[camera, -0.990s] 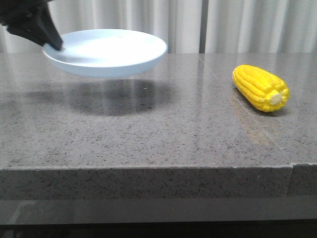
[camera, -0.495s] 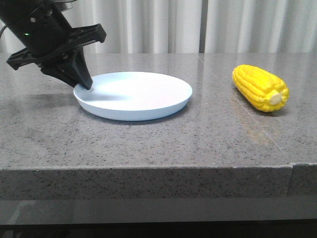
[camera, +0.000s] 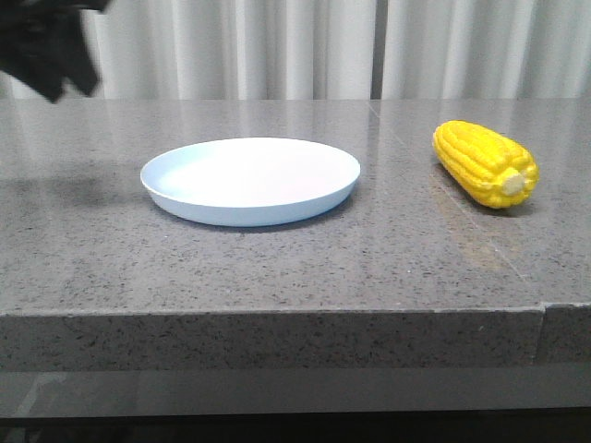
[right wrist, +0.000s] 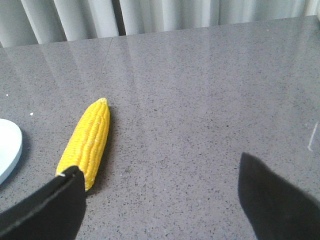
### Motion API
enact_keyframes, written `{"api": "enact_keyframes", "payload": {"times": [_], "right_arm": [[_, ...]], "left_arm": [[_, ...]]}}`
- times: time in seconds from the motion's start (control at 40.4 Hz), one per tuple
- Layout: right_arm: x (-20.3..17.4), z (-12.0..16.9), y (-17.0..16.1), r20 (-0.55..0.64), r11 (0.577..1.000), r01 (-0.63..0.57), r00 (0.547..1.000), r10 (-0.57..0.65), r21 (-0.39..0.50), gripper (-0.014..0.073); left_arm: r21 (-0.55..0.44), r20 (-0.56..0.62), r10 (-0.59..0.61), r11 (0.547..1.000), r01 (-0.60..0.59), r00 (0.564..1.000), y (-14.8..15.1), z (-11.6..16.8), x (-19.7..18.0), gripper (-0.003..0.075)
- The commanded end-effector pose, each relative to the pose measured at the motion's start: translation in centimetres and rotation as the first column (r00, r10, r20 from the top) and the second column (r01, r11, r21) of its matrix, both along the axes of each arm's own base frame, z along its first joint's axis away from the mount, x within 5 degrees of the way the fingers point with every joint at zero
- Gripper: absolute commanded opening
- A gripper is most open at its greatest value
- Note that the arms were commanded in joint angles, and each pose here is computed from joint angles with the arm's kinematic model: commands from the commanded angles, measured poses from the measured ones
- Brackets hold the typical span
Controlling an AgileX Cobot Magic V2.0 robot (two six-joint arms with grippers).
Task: Place corn on plate with both arms
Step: 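Release the plate and lift the left gripper away, then lower the right gripper over the yellow corn cob and grasp it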
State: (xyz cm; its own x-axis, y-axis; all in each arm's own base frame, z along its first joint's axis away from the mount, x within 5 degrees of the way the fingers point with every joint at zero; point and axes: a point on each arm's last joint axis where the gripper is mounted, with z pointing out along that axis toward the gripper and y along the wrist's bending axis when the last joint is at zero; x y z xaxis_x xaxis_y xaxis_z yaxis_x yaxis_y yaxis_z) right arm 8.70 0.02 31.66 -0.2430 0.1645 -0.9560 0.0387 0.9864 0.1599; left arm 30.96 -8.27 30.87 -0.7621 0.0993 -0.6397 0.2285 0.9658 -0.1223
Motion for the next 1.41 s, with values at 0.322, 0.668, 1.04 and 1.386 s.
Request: {"api": "enact_keyframes", "payload": {"times": [0.322, 0.668, 1.04, 1.386], "right_arm": [[0.2, 1.6, -0.1, 0.096, 1.0, 0.01, 0.995, -0.008, -0.017, 0.0646], [0.2, 1.6, -0.1, 0.096, 1.0, 0.01, 0.995, -0.008, -0.017, 0.0646], [0.2, 1.6, -0.1, 0.094, 1.0, 0.009, 0.996, -0.008, -0.016, 0.0646], [4.7, 2.2, 0.0, -0.167, 1.0, -0.008, 0.986, 0.012, 0.024, 0.0646]], "left_arm": [[-0.1, 0.436, 0.136, 0.99, -0.102, 0.89, 4.5, 3.2, -10.8, -0.002], [-0.158, 0.674, 0.166, 0.984, -0.079, 0.72, 6.3, 0.7, -20.4, -0.002], [-0.172, 0.76, 0.169, 0.984, -0.057, 0.627, 7.0, 0.1, -24.4, -0.002], [-0.172, 0.76, 0.169, 0.984, -0.057, 0.627, 7.0, 0.1, -24.4, -0.002]]}}
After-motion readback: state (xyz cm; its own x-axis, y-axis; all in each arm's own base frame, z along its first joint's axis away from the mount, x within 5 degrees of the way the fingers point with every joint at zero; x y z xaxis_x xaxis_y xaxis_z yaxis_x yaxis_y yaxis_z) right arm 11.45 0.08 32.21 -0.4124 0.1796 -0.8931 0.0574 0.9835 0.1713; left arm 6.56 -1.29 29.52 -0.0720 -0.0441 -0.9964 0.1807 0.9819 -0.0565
